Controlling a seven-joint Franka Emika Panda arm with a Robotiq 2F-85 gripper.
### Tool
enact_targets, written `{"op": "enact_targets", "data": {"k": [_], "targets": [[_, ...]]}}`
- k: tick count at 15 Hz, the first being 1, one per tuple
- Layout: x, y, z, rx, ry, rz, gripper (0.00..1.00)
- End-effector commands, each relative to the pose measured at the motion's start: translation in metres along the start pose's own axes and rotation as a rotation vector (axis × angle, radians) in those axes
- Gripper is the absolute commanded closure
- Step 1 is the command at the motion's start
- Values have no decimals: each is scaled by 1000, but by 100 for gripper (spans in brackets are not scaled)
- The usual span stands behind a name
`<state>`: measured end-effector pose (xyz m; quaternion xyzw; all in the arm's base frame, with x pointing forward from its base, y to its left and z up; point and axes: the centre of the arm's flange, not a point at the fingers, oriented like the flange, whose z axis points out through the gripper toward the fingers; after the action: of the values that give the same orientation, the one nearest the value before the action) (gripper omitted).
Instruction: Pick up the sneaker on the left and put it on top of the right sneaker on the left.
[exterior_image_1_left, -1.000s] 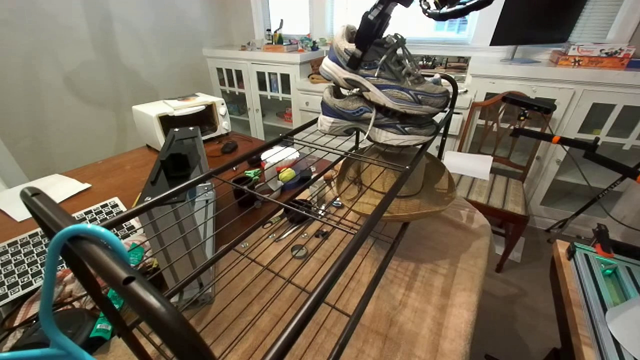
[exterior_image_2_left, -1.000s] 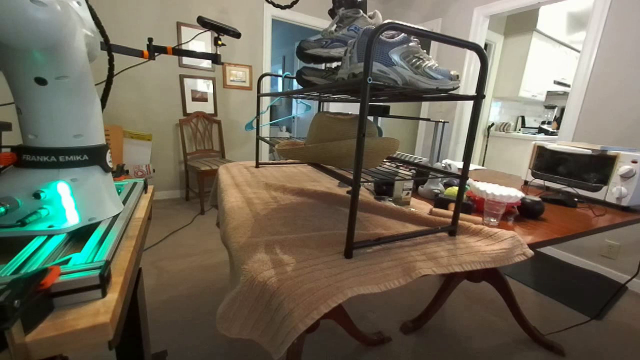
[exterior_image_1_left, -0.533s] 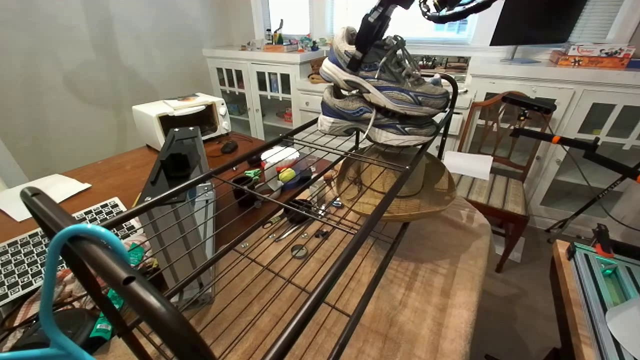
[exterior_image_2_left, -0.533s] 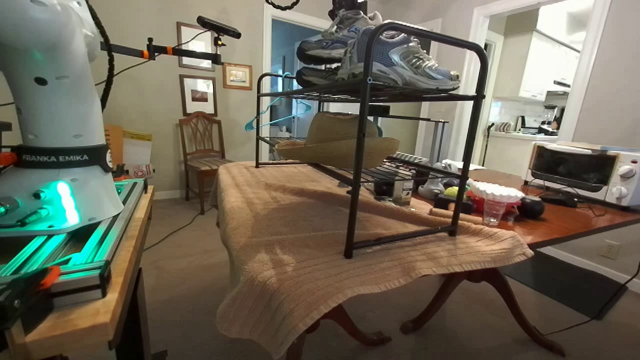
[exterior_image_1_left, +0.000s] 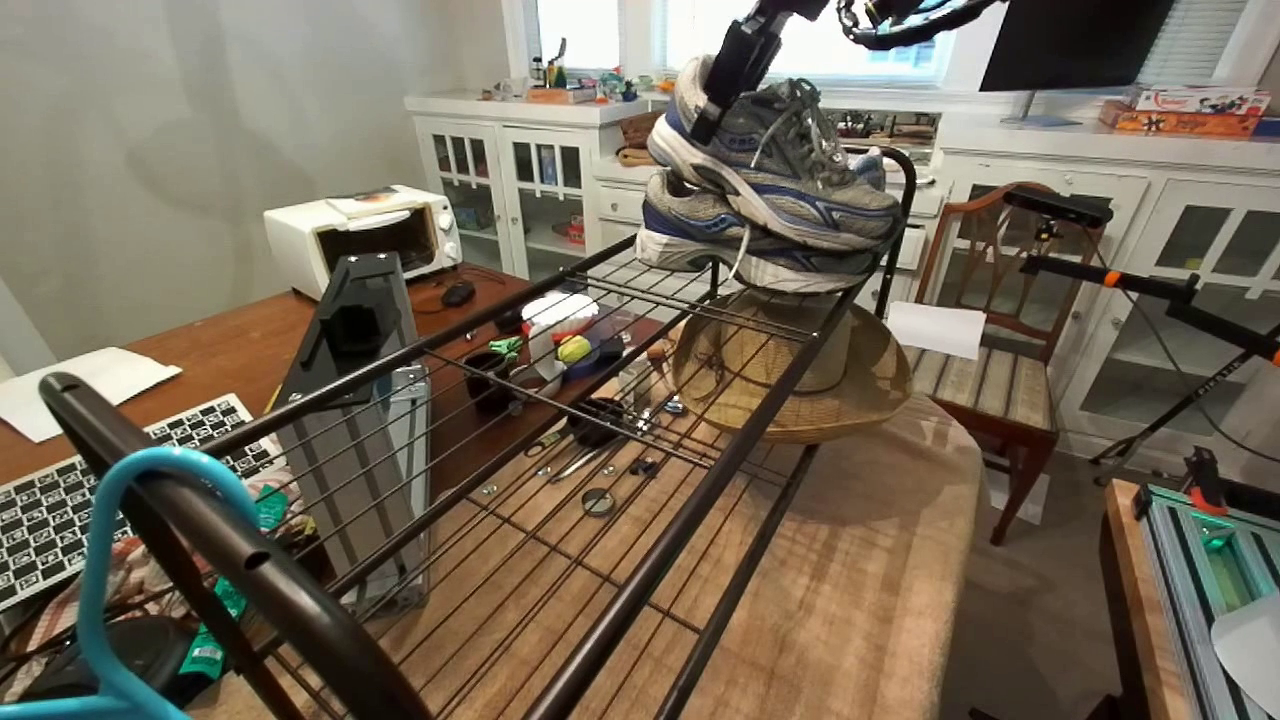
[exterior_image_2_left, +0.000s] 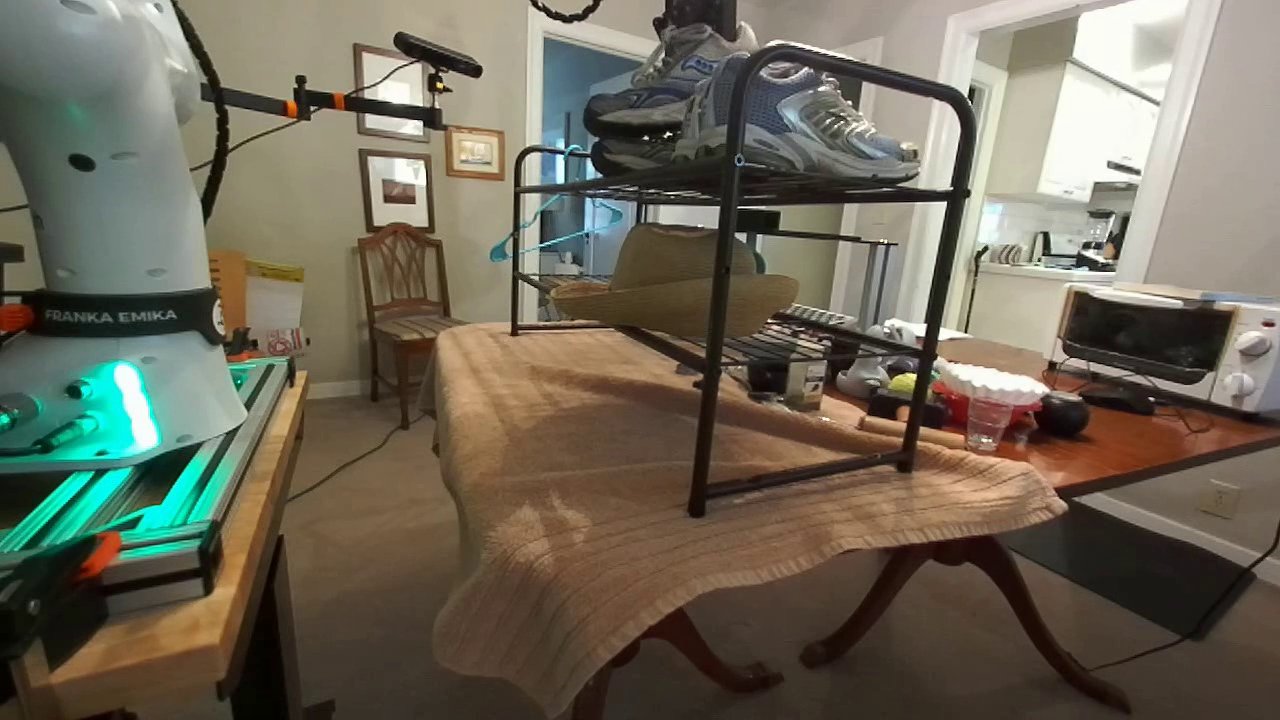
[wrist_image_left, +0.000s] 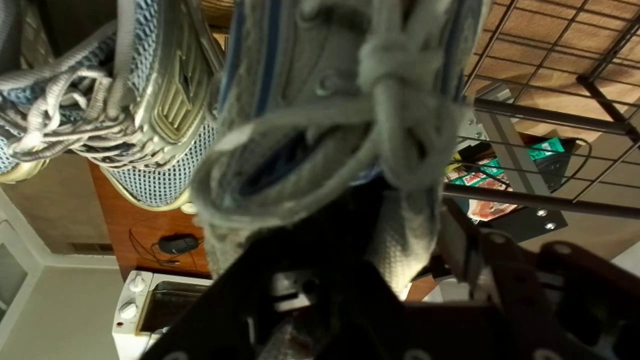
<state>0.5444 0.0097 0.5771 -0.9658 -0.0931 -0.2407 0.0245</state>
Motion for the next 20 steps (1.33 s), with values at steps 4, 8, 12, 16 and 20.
{"op": "enact_targets", "data": {"k": [4,8,12,16,20], "targets": [[-3,1,4,17,23,-6,1],[-1,-3,0,23,27,-4,0],[0,-6,-4,33,29,5,0],[2,-9,-8,34,34,23,0],[4,-11,-15,37,42,32,0]]}}
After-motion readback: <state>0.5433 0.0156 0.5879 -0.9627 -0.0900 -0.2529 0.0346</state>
